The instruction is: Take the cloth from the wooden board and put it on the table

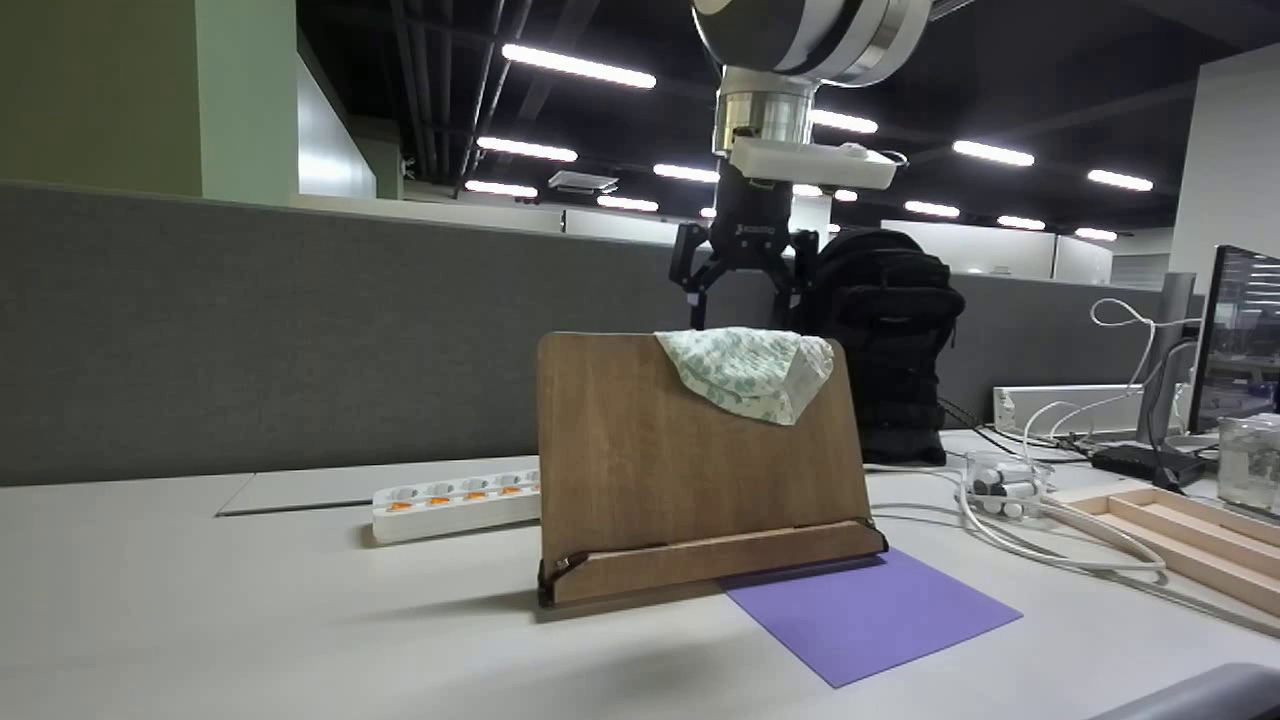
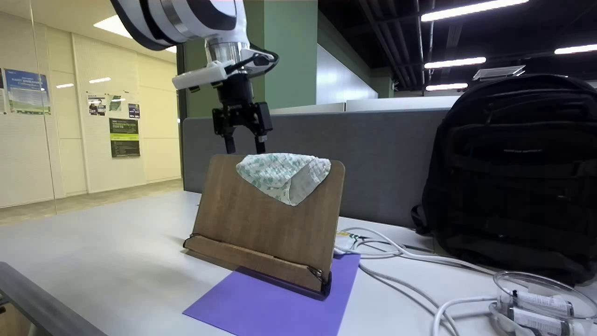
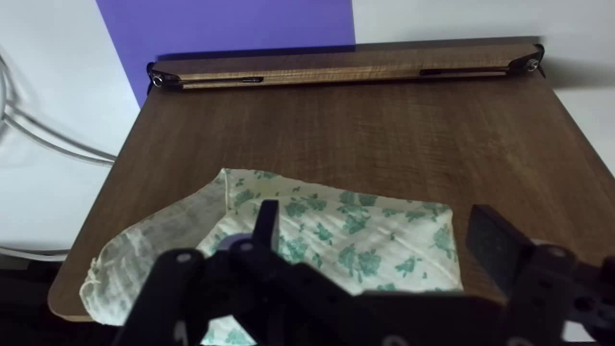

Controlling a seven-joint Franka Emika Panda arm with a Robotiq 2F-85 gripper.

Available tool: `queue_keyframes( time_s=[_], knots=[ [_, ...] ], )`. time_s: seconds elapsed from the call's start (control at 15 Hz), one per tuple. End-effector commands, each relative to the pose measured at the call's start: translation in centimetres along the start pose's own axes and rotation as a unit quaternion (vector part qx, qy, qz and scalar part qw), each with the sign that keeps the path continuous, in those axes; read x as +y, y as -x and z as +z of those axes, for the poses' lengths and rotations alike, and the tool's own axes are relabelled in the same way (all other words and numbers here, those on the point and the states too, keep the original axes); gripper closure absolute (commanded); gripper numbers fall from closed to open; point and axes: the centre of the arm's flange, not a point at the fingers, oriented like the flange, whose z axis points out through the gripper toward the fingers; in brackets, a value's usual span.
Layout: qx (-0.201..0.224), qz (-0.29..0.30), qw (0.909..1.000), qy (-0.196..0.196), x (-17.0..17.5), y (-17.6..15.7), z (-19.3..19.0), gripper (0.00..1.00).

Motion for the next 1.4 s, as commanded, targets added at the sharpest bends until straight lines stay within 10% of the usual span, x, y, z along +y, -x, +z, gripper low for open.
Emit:
queue_keyframes(
  time_s=[0.0,0.27,0.33,1.07,1.33],
  knots=[
    [-0.001,-0.034,0.9994,-0.006,-1.5,-2.2,1.0,0.00],
    [-0.006,-0.058,0.9983,-0.006,-2.9,-3.0,2.0,0.00],
    [-0.005,-0.059,0.9982,-0.007,-3.1,-3.2,2.2,0.25],
    [0.005,-0.050,0.9987,-0.008,-2.5,-3.9,1.8,0.95],
    [0.025,-0.024,0.9994,-0.005,-1.1,-3.7,-0.3,1.00]
  ],
)
